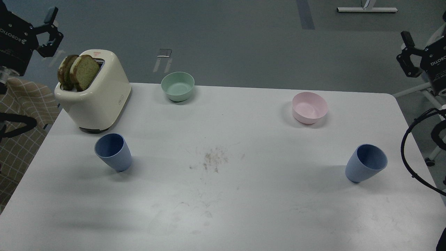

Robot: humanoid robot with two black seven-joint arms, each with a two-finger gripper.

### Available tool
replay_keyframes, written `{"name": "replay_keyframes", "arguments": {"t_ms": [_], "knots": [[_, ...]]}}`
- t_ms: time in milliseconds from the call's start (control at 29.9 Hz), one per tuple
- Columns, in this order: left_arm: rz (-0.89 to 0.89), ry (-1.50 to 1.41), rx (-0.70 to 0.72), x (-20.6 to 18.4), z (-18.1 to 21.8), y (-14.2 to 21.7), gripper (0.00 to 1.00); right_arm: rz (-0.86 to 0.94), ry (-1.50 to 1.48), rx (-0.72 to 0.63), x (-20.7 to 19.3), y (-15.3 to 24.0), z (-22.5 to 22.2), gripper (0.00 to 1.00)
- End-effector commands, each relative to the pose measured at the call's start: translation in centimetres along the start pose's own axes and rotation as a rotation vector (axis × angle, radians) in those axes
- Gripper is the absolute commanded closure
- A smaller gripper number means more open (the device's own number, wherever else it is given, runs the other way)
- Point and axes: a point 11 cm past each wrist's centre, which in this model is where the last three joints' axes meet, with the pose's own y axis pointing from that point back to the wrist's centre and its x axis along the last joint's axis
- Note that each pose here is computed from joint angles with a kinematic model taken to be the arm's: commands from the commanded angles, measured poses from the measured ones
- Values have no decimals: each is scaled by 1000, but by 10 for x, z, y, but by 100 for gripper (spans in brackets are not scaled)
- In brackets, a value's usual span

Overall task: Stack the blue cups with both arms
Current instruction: 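Lower the left hand from beside the toaster toward the nearby blue cup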

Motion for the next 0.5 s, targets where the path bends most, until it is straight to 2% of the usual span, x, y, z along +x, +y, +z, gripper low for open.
{"name": "replay_keyframes", "arguments": {"t_ms": [0,469], "knots": [[-1,10,-3,-2,-4,-1,2,15,2,18,5,2,-7,0],[26,34,-12,2,-7,-2,2,44,55,15,23,10,-24,0]]}}
